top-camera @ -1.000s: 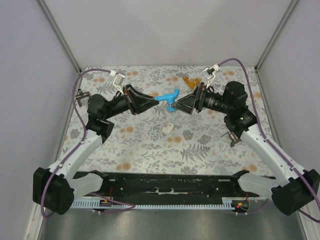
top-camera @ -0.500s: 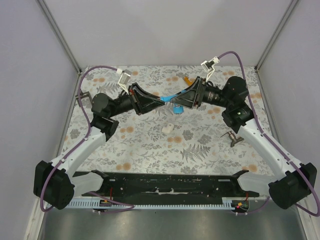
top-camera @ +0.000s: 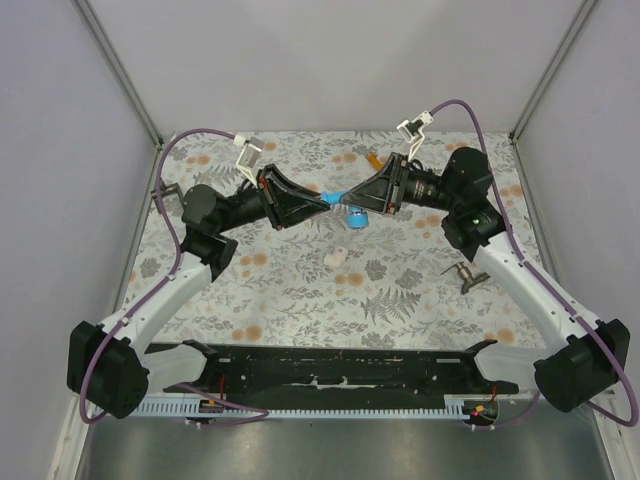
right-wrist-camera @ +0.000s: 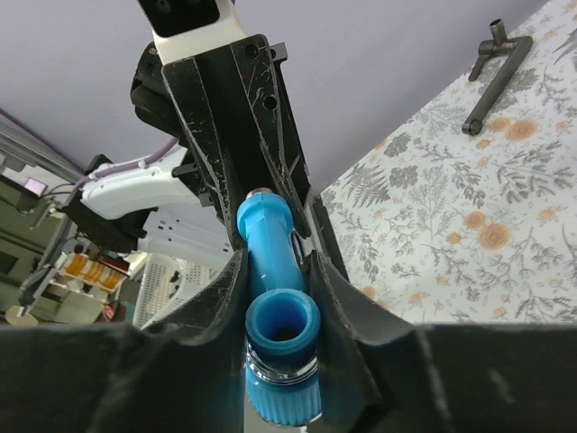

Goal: Install the water faucets

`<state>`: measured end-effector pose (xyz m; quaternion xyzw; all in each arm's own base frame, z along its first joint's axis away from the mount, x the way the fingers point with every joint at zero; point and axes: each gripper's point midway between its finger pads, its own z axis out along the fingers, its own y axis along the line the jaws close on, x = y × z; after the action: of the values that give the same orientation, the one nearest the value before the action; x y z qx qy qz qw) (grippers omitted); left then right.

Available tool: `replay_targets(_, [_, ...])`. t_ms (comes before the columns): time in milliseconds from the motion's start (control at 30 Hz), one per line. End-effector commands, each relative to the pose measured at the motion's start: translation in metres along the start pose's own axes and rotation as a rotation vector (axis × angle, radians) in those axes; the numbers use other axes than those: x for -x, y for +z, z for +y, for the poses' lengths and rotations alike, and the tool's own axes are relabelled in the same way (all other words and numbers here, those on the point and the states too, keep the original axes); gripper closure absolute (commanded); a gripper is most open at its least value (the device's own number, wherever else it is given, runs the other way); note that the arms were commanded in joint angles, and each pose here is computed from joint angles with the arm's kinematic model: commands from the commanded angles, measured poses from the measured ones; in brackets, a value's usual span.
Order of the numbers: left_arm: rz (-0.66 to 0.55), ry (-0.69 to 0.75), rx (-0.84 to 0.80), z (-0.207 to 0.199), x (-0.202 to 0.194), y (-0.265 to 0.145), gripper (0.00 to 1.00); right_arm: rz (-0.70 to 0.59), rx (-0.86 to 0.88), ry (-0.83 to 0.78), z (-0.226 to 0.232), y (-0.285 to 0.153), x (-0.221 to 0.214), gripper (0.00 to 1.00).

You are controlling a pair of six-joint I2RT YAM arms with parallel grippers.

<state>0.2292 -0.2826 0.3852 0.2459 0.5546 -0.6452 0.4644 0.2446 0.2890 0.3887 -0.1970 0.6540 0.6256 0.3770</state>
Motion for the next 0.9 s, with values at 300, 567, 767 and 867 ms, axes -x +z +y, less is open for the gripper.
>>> replay_targets(300, [0.056,0.05,0.236,0.038,-0.002,-0.004,0.45,-0.01,-0.215,-0.156,-0.021,-0.022,0.008,1.0])
replay_targets(567, [0.215,-0.029,0.753,0.125,-0.052,-0.056,0.29,-0.023,-0.677,-0.225,-0.094,-0.079,-0.008,1.0])
replay_targets(767, [0.415,-0.042,0.98,0.163,-0.119,-0.073,0.29,0.024,-0.937,-0.222,-0.133,-0.123,-0.032,1.0])
replay_targets(867, [0.488,-0.058,1.04,0.178,-0.15,-0.076,0.28,0.037,-0.96,-0.219,-0.135,-0.131,-0.042,1.0])
